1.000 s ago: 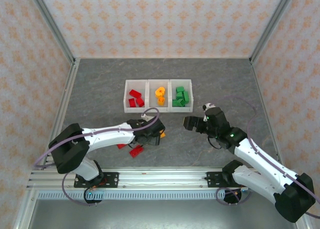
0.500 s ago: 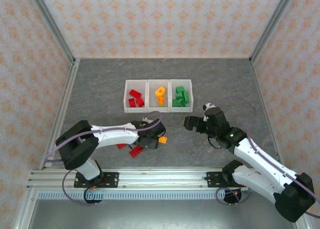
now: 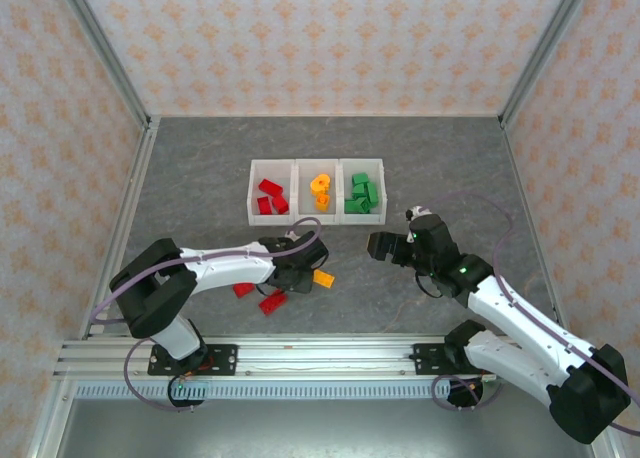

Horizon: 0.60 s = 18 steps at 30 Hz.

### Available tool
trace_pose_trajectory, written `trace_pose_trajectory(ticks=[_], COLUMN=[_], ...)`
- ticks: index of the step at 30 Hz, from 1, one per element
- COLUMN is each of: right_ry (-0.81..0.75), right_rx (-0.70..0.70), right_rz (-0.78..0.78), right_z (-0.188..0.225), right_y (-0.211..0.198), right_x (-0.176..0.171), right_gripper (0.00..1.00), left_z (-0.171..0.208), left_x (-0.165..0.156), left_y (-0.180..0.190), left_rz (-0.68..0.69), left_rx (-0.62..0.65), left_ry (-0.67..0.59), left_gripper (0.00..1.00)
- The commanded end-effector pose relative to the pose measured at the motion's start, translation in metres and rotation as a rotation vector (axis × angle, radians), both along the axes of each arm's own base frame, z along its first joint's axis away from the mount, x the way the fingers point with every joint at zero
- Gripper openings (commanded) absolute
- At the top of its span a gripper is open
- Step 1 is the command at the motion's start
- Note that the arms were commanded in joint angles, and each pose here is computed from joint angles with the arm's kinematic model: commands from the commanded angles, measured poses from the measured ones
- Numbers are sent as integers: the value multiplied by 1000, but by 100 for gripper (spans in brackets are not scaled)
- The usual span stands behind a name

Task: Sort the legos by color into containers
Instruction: Pick up the lego from the middle-left of the table.

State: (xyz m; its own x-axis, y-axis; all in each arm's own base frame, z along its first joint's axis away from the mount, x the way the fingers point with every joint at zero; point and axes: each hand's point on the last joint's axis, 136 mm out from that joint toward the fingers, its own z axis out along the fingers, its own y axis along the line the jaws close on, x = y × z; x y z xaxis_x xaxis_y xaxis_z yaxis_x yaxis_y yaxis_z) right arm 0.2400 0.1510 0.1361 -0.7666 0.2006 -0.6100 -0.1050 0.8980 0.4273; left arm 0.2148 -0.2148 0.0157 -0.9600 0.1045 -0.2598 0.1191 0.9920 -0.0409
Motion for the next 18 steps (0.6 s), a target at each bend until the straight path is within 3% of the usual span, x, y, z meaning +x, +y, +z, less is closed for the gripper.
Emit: trace_pose_trajectory(ticks=[1, 9, 18], right_ry=[-15, -13, -21], right_rx=[-9, -13, -19], right_rz=[-33, -35, -49], right_z=[0, -1, 3], right_y=[-4, -5, -8], right_x=[5, 5, 6], right_gripper=[100, 100, 100], left_z=[-9, 17, 72], left_x=[9, 24, 55], left_y=[11, 7, 5], left_rz=[9, 14, 42], left_rx=[59, 27, -24], left_ry=[-16, -114, -268], left_gripper=[39, 32, 32])
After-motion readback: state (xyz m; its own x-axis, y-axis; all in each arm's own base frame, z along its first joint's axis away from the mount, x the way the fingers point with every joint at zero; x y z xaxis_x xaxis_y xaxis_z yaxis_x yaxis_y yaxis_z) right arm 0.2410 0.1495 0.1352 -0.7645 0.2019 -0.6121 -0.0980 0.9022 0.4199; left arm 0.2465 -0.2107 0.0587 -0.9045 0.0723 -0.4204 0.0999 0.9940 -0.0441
